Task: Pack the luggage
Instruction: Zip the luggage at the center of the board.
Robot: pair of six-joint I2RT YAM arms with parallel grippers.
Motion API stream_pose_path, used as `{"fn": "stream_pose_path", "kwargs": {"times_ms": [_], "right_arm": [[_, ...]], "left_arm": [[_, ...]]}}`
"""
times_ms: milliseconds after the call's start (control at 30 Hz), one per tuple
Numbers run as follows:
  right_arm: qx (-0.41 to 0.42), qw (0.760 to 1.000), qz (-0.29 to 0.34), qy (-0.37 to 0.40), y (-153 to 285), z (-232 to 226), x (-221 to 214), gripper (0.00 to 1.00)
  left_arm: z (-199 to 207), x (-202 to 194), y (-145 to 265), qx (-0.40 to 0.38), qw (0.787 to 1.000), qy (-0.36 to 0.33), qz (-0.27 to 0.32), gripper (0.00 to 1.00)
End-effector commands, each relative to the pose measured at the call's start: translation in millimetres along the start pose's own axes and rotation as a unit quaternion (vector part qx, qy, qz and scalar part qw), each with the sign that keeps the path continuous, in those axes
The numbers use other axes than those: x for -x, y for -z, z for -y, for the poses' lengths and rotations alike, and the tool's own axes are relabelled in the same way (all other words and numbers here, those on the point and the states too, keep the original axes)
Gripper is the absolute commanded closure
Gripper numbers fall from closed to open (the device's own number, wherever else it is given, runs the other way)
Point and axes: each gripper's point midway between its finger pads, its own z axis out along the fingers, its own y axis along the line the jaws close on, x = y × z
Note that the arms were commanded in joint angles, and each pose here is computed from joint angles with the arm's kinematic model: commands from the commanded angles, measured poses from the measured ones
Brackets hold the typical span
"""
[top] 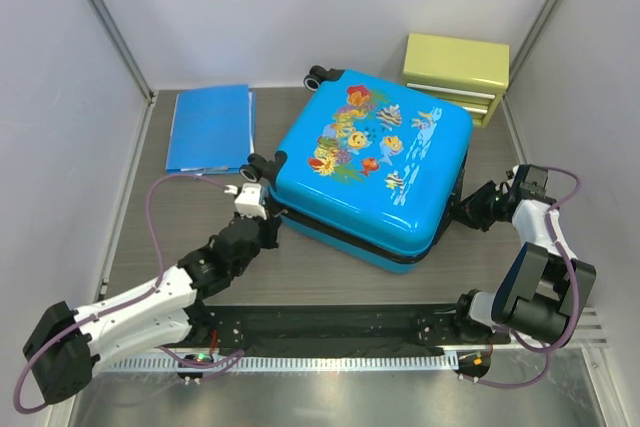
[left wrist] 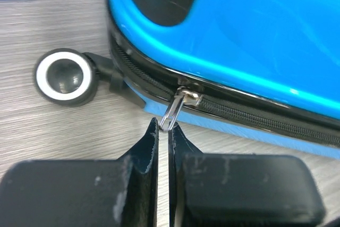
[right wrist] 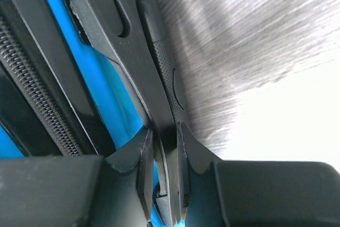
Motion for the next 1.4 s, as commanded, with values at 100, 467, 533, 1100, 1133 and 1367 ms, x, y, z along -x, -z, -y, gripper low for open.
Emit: {"fn": "stream_pose_path", "kwargs": {"times_ms": [100, 467, 533, 1100, 1133, 1367], "right_arm": [[-0.086, 0.996, 0.019, -0.032, 9, 42, 7, 0.99], [-0.079, 0.996, 0.018, -0.035, 12, 39, 9, 0.99], [-0.074, 0.996, 0.016, -0.036, 12, 37, 8, 0.99], [-0.048, 0.998, 0.007, -0.031, 21, 23, 3, 0.99], [-0.049, 0.998, 0.006, -0.032, 21, 24, 1, 0.99], [-0.047, 0.998, 0.001, -0.033, 19, 27, -5, 0.99]], "left_arm": [[-62, 49, 12, 0.137, 0.986, 0.035, 0.089, 1.0], [-2, 46, 9, -0.035, 0.997, 0.028, 0.057, 0.91], [9, 44, 14, -0.067, 0.997, 0.025, 0.042, 0.79], [32, 50, 16, -0.2, 0.978, 0.036, -0.035, 0.04], [29, 50, 15, -0.195, 0.98, 0.036, -0.035, 0.04], [41, 34, 8, -0.238, 0.967, 0.042, -0.08, 0.24]]}}
